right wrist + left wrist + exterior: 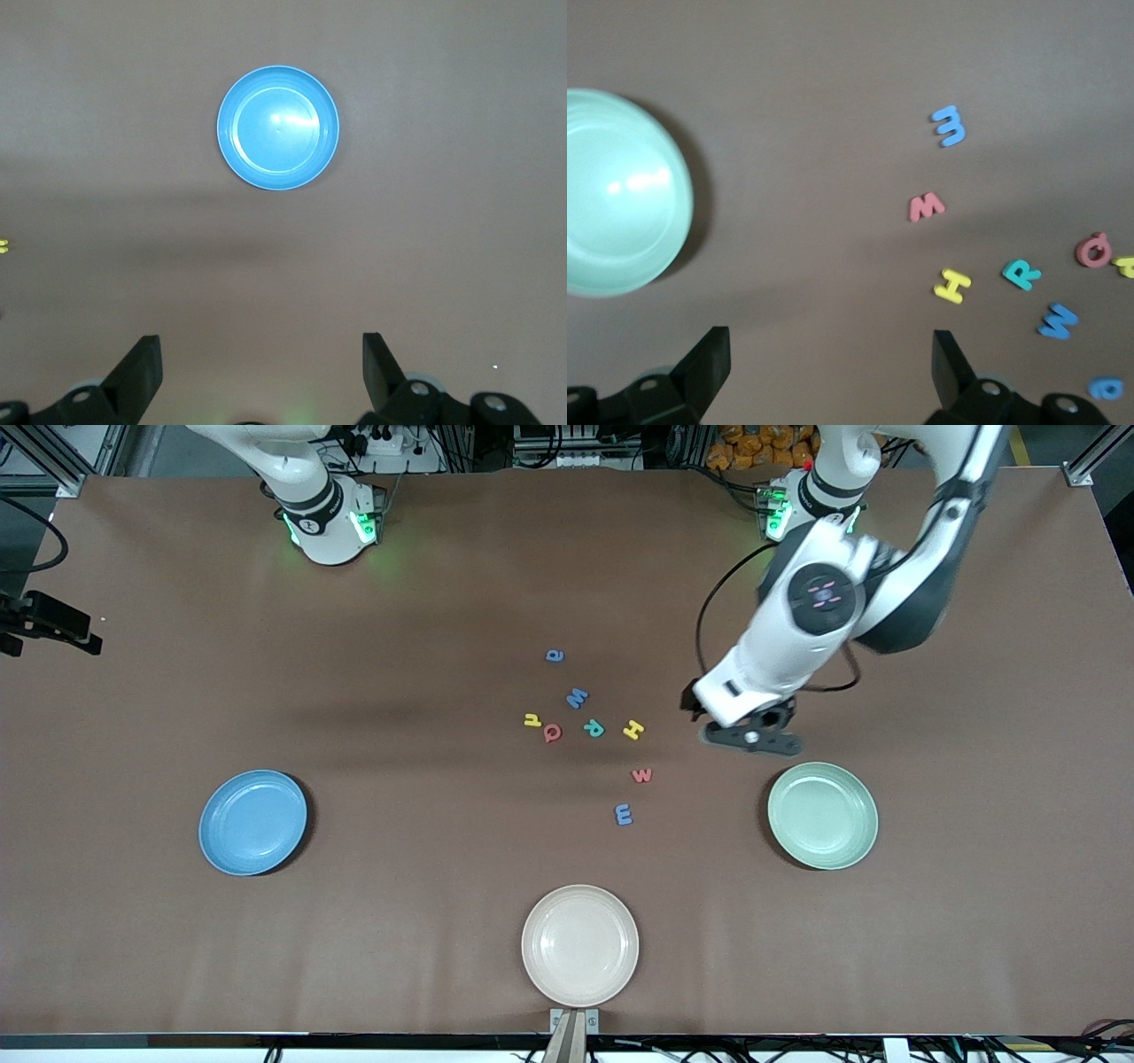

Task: Sort uppercase to blue plate, lowercase to green plate
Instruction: 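Reach the left gripper over the pink W letter, then grasp the pink W with the left gripper while the right gripper moves out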

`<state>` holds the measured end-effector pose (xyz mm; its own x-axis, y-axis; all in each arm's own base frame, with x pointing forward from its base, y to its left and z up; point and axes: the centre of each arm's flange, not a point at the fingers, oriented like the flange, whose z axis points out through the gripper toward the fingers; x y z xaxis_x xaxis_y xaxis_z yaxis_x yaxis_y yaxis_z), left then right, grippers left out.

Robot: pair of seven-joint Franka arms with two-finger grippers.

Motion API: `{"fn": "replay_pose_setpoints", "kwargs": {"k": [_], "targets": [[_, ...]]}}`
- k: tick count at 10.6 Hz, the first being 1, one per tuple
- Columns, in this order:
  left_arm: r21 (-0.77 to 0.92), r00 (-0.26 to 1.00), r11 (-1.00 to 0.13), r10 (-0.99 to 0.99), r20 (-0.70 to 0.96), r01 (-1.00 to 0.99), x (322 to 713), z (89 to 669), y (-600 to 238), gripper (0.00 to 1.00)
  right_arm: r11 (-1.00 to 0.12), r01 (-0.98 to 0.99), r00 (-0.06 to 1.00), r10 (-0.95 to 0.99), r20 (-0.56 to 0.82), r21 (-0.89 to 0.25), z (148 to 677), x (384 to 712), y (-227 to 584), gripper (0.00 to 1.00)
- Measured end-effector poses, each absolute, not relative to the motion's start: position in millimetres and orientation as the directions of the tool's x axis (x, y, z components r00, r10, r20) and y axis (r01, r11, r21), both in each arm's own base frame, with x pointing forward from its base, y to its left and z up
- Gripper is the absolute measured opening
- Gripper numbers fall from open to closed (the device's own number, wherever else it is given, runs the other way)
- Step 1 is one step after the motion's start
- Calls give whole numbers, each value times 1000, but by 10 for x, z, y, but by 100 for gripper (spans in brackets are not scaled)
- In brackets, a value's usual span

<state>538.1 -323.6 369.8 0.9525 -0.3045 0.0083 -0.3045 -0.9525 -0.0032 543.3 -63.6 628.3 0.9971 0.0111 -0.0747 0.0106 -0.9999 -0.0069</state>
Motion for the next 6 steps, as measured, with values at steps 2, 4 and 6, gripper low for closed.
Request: {"fn": "replay_pose_setpoints", "kwargs": {"k": [2, 4, 6], "targets": [[-35, 867, -867, -498, 28, -497, 5351, 3228, -3540, 100, -1000, 27, 997, 27, -78, -8, 6266, 5448, -547, 100], [-20, 776, -776, -631, 2, -631, 5328, 2869, -3663, 100, -998, 66, 994, 66, -92, -10, 6194, 5489, -326, 100], [-2, 651, -651, -759, -23, -759, 5336, 2634, -3727, 100, -995, 100, 987, 101, -126, -14, 6008, 5583, -125, 100]]}}
